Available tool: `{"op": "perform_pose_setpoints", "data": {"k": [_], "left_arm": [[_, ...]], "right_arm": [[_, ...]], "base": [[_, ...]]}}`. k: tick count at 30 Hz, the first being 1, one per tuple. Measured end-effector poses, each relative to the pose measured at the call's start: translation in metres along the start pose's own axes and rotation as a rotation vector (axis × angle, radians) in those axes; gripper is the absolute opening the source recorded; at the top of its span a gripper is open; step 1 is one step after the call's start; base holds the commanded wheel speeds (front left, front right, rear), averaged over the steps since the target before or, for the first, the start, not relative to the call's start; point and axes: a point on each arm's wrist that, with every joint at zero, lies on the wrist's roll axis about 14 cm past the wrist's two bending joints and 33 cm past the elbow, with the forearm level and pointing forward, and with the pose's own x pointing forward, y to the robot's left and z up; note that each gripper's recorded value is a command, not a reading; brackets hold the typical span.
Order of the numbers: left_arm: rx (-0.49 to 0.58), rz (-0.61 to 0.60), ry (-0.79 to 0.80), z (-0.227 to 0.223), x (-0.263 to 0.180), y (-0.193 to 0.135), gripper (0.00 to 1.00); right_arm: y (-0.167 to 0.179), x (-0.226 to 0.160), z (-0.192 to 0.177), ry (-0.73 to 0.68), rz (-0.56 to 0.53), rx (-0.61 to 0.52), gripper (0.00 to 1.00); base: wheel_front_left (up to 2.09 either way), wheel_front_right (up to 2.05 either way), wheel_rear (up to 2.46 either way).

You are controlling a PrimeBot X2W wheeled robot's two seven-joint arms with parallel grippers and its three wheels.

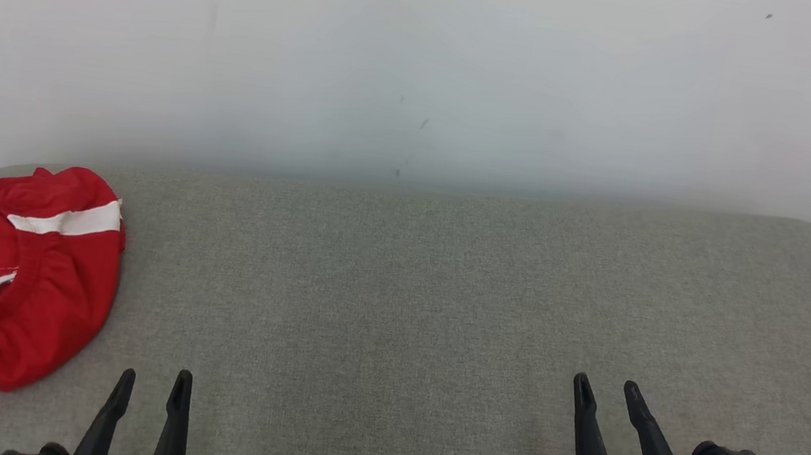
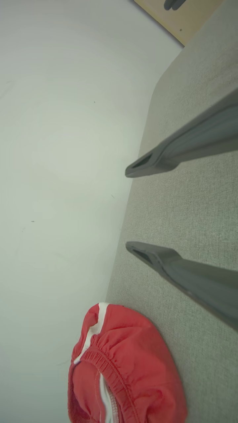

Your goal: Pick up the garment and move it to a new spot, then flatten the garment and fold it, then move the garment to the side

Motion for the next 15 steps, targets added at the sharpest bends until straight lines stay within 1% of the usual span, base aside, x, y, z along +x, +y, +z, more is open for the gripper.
{"op": "perform_pose_setpoints", "data": {"k": [6, 7, 15], "left_arm": [[0.055, -0.010, -0.004, 0.001, -0.004, -0.002, 1.00], [0.071, -0.009, -0.010, 0.002, -0.004, -0.002, 1.00], [0.131, -0.016, -0.028, 0.007, -0.005, -0.002, 1.00]], "right_arm": [[0.004, -0.005, -0.002, -0.004, 0.011, -0.042, 1.00], [0.006, -0.005, -0.001, -0.009, 0.017, -0.064, 1.00], [0.012, -0.008, -0.002, -0.019, 0.037, -0.112, 1.00]], "base": [[0.00, 0.00, 0.00], [0.00, 0.00, 0.00], [0.00, 0.00, 0.00]]}}
